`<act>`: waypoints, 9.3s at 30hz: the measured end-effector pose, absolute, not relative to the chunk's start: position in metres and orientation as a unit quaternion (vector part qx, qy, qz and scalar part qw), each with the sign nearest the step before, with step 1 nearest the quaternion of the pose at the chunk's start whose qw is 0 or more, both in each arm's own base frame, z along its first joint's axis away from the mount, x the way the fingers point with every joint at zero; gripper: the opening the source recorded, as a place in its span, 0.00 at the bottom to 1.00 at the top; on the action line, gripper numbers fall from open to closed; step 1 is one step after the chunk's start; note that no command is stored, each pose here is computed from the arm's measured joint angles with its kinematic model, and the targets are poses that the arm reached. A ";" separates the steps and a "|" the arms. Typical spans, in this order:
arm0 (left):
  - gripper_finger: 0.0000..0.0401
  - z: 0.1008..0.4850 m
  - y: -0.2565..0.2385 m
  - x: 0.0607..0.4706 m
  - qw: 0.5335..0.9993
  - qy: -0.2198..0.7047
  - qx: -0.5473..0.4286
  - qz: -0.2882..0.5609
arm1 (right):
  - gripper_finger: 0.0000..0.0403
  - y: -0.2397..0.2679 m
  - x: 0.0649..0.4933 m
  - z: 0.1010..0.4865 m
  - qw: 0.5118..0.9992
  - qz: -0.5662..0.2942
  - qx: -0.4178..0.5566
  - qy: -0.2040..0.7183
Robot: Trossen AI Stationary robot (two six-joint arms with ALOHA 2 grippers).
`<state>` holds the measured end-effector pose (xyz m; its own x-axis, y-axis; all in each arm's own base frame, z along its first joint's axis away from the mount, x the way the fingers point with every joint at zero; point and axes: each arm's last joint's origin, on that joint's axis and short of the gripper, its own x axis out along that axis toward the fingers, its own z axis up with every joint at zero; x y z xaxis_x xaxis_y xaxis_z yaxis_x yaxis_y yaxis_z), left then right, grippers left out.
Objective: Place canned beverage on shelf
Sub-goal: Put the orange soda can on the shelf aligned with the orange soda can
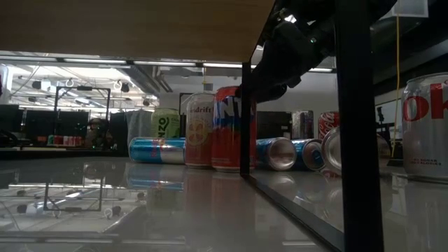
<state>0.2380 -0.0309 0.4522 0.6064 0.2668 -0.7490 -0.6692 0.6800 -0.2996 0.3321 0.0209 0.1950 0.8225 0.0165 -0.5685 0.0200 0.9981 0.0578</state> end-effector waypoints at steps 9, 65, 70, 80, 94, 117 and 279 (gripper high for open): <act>0.94 0.452 -0.031 0.238 0.848 0.347 -0.290 0.276 | 0.78 0.021 0.338 0.189 0.956 0.000 0.031 0.291; 0.94 0.452 -0.031 0.238 0.848 0.347 -0.290 0.276 | 0.54 0.022 0.344 0.197 0.971 0.012 0.039 0.236; 0.94 0.452 -0.031 0.238 0.848 0.347 -0.290 0.276 | 0.54 0.022 0.344 0.197 0.971 0.012 0.039 0.237; 0.94 0.452 -0.031 0.238 0.848 0.347 -0.290 0.276 | 0.74 0.022 0.344 0.197 0.970 0.016 0.041 0.238; 0.94 0.452 -0.031 0.238 0.848 0.346 -0.290 0.276 | 0.98 0.026 0.347 0.204 0.975 0.081 0.045 0.199; 0.94 0.452 -0.031 0.238 0.848 0.346 -0.290 0.276 | 0.97 0.024 0.351 0.179 0.968 0.042 0.032 0.247; 0.94 0.390 -0.159 0.331 0.921 0.387 -0.003 -0.033 | 0.91 0.118 0.311 0.351 0.911 0.172 -0.024 0.375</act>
